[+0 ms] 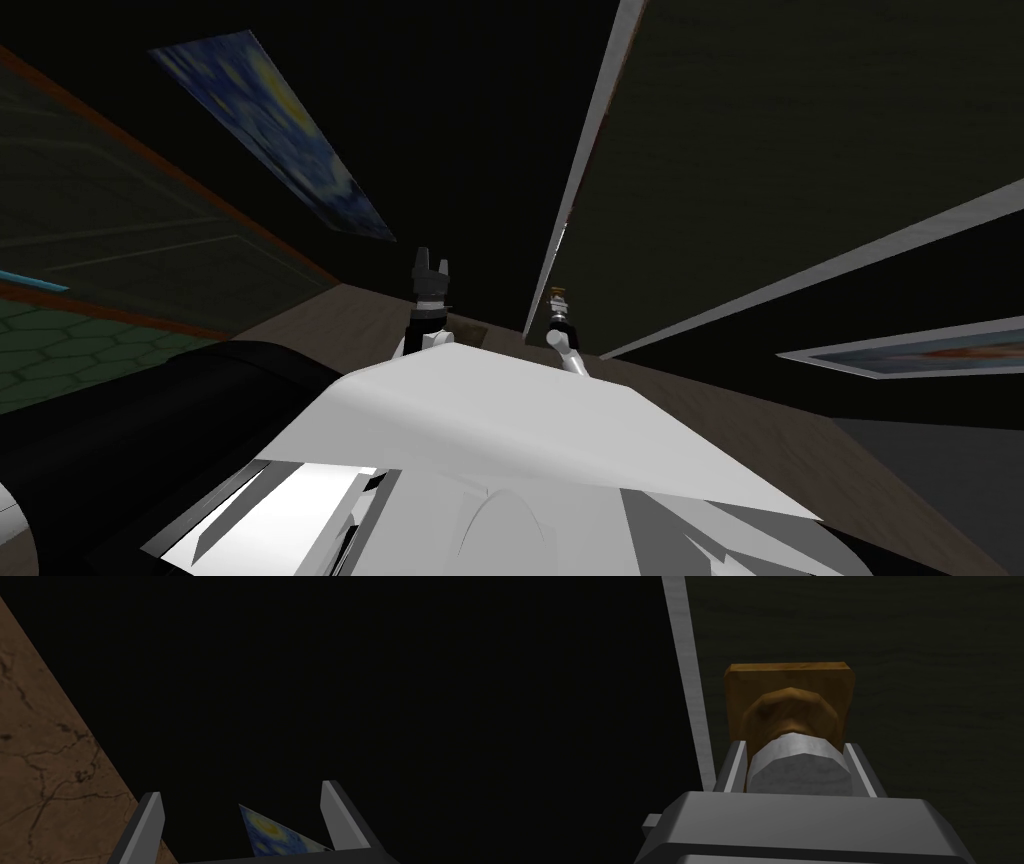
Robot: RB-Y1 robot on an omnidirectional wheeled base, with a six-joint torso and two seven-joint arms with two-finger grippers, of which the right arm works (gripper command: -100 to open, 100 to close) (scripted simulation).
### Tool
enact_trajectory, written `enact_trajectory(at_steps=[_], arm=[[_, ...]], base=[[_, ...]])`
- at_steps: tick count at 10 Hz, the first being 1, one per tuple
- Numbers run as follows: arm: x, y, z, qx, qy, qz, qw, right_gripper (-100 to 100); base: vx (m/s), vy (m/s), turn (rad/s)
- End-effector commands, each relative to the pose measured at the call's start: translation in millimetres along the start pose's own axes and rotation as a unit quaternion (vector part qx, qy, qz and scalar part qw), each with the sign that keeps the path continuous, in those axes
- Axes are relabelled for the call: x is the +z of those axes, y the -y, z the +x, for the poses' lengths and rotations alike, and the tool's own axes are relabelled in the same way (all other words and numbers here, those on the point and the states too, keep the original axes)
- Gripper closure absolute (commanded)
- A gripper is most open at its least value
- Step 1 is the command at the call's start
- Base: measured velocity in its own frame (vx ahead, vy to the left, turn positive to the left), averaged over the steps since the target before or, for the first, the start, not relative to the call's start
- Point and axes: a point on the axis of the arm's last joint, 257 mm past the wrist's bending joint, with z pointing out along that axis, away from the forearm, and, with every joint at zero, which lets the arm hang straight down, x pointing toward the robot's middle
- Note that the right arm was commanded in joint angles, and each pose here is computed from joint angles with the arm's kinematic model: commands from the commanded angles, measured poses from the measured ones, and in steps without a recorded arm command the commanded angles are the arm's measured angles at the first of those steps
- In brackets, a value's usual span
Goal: Pull the door open
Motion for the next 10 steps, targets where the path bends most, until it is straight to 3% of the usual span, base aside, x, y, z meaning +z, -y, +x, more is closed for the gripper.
enact_trajectory(at_steps=[1,10], arm=[[-0.4,-2.1,-0.8,0.001,0.0,-0.001,1.0,100],[-1.2,-29.5,-4.4,0.002,0.0,-0.006,1.0,100]], base=[[-0.199,-0.046,0.058],[-0.183,-0.034,0.088]])
